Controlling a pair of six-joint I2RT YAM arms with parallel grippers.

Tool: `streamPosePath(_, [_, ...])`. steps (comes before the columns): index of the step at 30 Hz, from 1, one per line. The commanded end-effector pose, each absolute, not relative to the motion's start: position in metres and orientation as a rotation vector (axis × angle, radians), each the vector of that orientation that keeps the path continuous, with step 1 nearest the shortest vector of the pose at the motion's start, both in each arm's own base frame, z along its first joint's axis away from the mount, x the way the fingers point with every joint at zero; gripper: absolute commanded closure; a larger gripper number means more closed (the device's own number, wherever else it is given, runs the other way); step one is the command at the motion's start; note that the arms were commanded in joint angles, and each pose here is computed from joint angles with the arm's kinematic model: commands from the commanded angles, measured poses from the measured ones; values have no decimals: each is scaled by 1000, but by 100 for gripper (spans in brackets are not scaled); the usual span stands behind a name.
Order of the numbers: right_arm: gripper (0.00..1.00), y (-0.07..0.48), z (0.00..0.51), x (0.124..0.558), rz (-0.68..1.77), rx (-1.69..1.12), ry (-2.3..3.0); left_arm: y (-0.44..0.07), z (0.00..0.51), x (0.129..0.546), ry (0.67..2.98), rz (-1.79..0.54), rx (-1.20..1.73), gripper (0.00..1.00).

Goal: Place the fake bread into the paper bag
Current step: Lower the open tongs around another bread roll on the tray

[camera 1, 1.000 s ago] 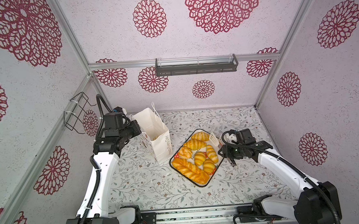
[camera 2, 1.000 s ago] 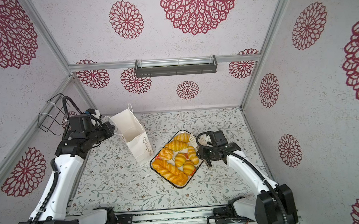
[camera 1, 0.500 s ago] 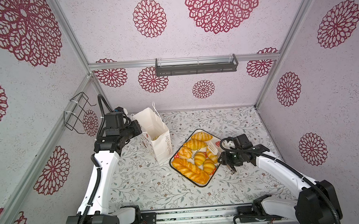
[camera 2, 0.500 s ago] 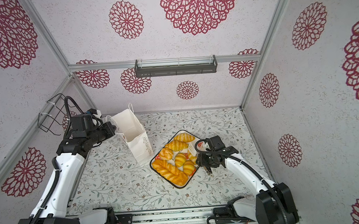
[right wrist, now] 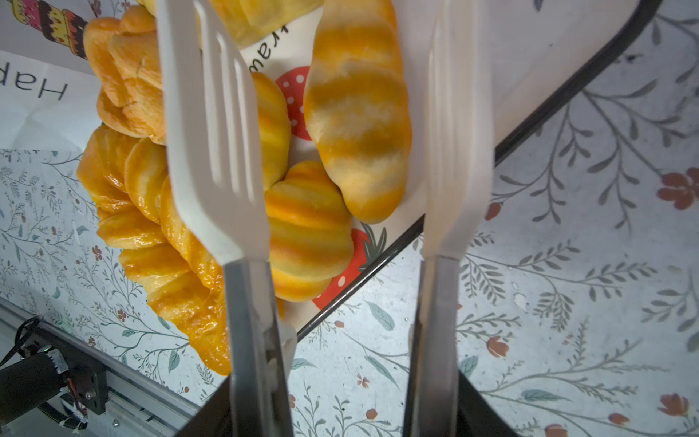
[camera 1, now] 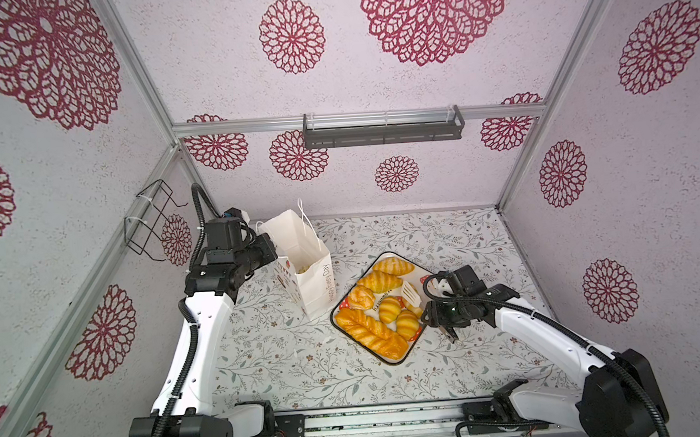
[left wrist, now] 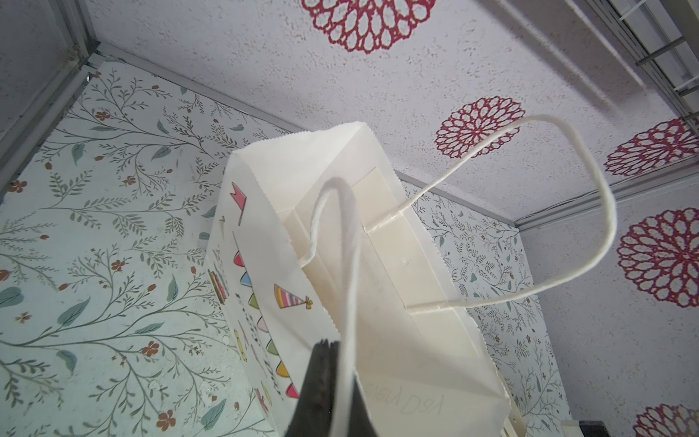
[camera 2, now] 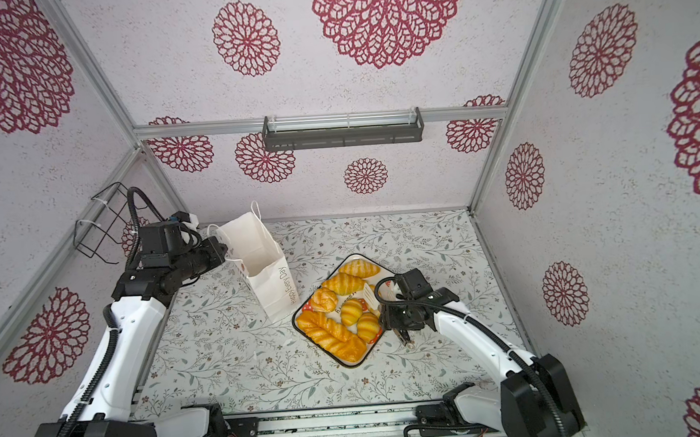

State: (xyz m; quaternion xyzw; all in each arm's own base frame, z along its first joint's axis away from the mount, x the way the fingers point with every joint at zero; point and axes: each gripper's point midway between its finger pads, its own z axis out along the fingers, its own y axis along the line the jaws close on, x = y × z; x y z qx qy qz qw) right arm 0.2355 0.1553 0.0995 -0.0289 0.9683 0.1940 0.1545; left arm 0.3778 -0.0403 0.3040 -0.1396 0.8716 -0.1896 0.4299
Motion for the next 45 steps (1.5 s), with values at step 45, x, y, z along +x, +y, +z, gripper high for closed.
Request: streamPosePath(45, [69,156,86,242,458,-111,2768,-45,294,380,2193,-487,-363,100])
